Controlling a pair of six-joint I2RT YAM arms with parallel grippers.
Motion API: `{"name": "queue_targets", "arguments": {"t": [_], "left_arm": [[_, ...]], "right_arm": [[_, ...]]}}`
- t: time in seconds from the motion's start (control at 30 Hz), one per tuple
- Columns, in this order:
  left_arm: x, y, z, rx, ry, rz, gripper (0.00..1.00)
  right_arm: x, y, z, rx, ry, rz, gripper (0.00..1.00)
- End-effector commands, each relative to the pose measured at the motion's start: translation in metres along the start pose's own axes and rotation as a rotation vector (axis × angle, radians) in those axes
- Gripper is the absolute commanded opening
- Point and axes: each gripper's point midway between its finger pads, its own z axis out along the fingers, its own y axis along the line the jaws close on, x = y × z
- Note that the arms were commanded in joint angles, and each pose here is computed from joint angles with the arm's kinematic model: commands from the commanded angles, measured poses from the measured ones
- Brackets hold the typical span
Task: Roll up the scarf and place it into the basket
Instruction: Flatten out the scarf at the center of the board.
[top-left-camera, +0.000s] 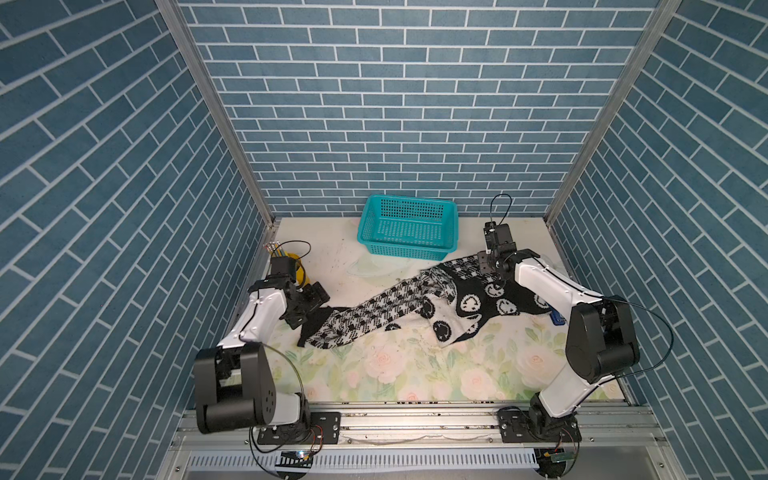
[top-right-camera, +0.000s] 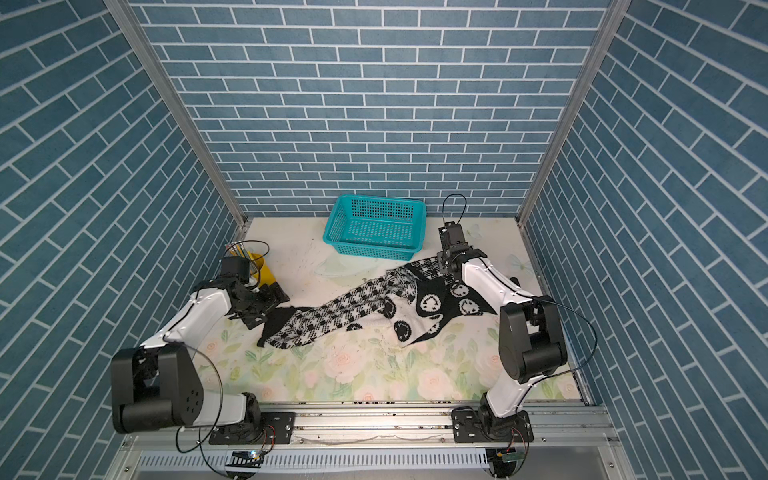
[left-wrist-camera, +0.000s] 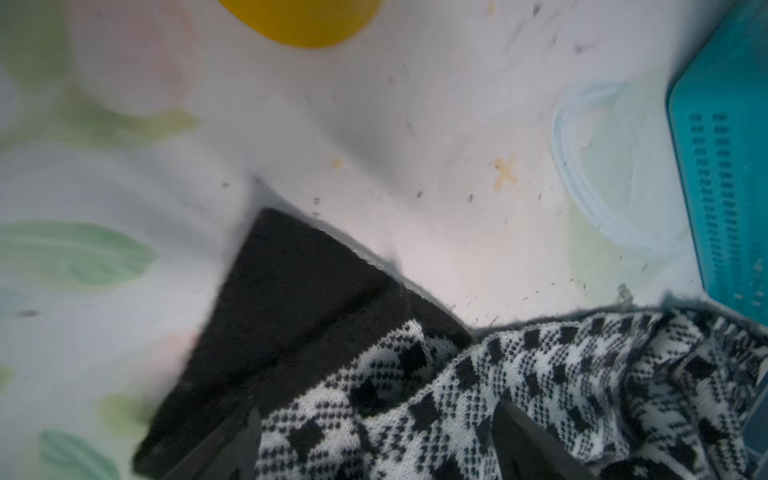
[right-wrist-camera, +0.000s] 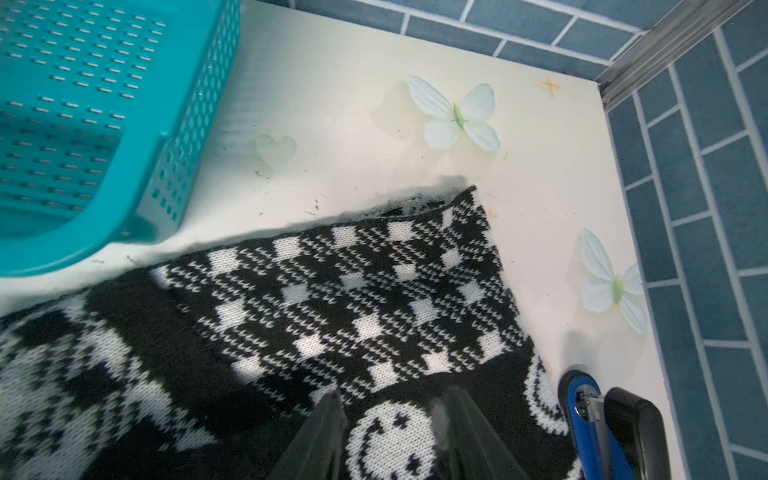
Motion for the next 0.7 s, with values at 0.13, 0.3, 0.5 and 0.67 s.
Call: {"name": "queue_targets", "arguments": {"t": [0.13,0.3,0.5,0.67], "left_arm": [[-0.008,-0.029,0.02,0.045,0.004,0.09,0.55],[-0.011,-0.014,0.036,-0.036,0.005,0.081,0.54],[-0.019,-0.01,0.05,-0.059,-0.005,0.1,0.51],[-0.021,-0.012,0.06,-0.052,0.003,0.119,0.4]], "right_arm": [[0.016,0.02,-0.007,-0.048,0.016,-0.014,0.46],[0.02,0.021,-0.01,-0.05,0.018,-0.019,0.45],[0.025,0.026,-0.011,-0.069,0.019,-0.018,0.45],[0.03,0.029,-0.009,-0.072,0.029,-0.022,0.45]]}}
